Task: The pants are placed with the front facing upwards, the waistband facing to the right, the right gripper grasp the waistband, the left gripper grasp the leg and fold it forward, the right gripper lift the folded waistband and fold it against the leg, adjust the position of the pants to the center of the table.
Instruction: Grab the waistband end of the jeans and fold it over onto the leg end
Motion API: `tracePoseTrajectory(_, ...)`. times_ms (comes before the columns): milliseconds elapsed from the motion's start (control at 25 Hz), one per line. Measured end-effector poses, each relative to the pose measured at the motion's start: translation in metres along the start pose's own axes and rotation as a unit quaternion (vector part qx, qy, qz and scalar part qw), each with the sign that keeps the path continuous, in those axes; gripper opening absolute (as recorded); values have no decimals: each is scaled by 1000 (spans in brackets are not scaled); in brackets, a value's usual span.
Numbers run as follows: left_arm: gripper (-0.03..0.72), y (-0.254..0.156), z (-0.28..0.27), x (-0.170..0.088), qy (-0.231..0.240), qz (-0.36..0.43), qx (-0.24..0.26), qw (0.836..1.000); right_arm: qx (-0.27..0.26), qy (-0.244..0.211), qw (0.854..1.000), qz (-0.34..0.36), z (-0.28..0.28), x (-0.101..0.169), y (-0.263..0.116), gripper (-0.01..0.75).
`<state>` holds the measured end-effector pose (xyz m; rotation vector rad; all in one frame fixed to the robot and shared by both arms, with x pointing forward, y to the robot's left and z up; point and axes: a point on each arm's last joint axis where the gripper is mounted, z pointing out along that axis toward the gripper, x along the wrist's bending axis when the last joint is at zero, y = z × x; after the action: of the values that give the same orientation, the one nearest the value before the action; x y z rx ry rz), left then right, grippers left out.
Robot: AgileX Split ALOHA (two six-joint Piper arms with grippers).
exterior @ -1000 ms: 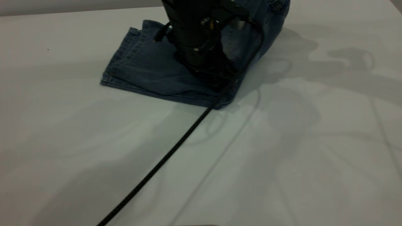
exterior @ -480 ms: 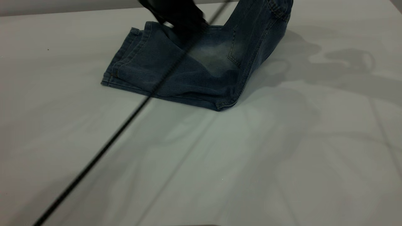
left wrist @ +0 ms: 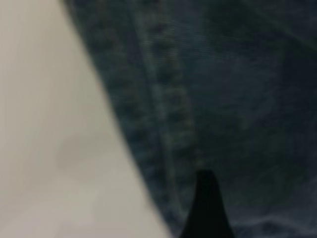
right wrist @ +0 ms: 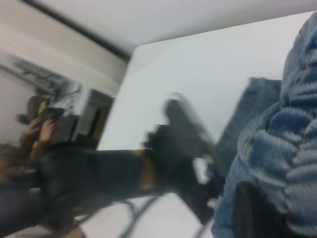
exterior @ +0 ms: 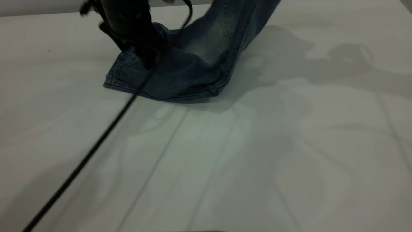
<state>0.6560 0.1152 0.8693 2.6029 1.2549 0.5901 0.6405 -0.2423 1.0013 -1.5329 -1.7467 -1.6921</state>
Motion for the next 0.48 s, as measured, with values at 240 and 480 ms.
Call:
tracePoseTrajectory(240, 493, -3, 21, -26, -25, 6, -1, 1000, 3, 35, 999, -4, -1, 9, 4, 85)
tracePoseTrajectory(480, 493, 6, 17, -58, -44, 28, -29, 998, -7, 54, 999, -7, -1, 12, 6, 86)
